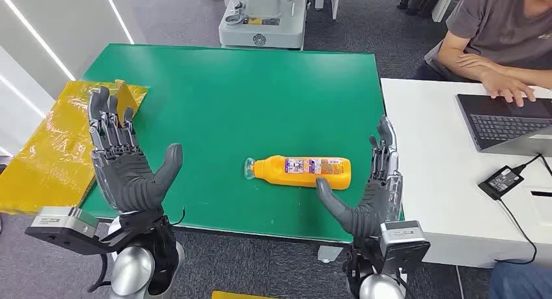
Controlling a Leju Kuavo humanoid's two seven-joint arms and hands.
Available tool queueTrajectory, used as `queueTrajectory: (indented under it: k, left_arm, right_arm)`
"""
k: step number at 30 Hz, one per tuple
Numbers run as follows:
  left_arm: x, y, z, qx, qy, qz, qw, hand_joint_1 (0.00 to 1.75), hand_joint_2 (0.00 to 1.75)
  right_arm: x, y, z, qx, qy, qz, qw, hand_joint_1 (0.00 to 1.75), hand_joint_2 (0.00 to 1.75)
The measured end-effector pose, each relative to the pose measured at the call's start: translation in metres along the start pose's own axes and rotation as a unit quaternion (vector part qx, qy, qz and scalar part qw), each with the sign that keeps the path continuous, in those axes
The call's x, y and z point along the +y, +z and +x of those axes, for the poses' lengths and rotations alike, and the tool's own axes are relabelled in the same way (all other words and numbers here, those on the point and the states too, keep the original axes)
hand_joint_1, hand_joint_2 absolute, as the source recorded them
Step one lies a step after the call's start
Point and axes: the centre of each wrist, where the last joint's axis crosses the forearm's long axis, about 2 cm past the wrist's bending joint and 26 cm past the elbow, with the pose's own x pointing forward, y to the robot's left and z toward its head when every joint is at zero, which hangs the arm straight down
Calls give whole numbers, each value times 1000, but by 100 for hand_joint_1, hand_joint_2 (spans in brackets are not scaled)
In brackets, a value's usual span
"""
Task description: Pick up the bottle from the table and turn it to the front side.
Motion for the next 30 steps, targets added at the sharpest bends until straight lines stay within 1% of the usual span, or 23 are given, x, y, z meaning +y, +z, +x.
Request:
queueTrajectory:
  k: [3, 5, 8, 11, 15, 18, 21, 24, 30]
  left_arm:
    - [0, 0, 0, -1, -1, -2, 1000, 0, 175]
    - [0, 0, 0, -1, -2, -5, 1000, 0, 175]
    - [0, 0, 0, -2, -3, -10, 1000, 0, 175]
    - [0, 1, 0, -2, -6, -18, 1000, 0, 175]
    - [0, 2, -1, 1, -8, -25, 1000, 0, 175]
    - [1, 2, -1, 2, -10, -30, 999, 0, 175]
    - [2, 2, -1, 2, -11, -36, 999, 0, 175]
    - [2, 2, -2, 3, -12, -43, 999, 0, 175]
    - [1, 2, -1, 2, -12, -64, 998, 0, 175]
  right_arm:
    - [0, 0, 0, 2, 14, 7, 1000, 0, 175]
    - [-1, 0, -1, 10, 31, 24, 999, 0, 175]
    - [-5, 1, -4, 36, 77, 82, 993, 0, 175]
    - [-11, 3, -8, 55, 136, 144, 979, 0, 175]
    - [-21, 2, -13, 68, 179, 182, 965, 0, 175]
    - [-30, 2, -17, 84, 219, 218, 947, 0, 175]
    - [-39, -2, -23, 99, 261, 261, 924, 0, 175]
    - [-48, -8, -29, 117, 295, 285, 904, 0, 175]
    - [-65, -16, -41, 156, 331, 328, 871, 0, 175]
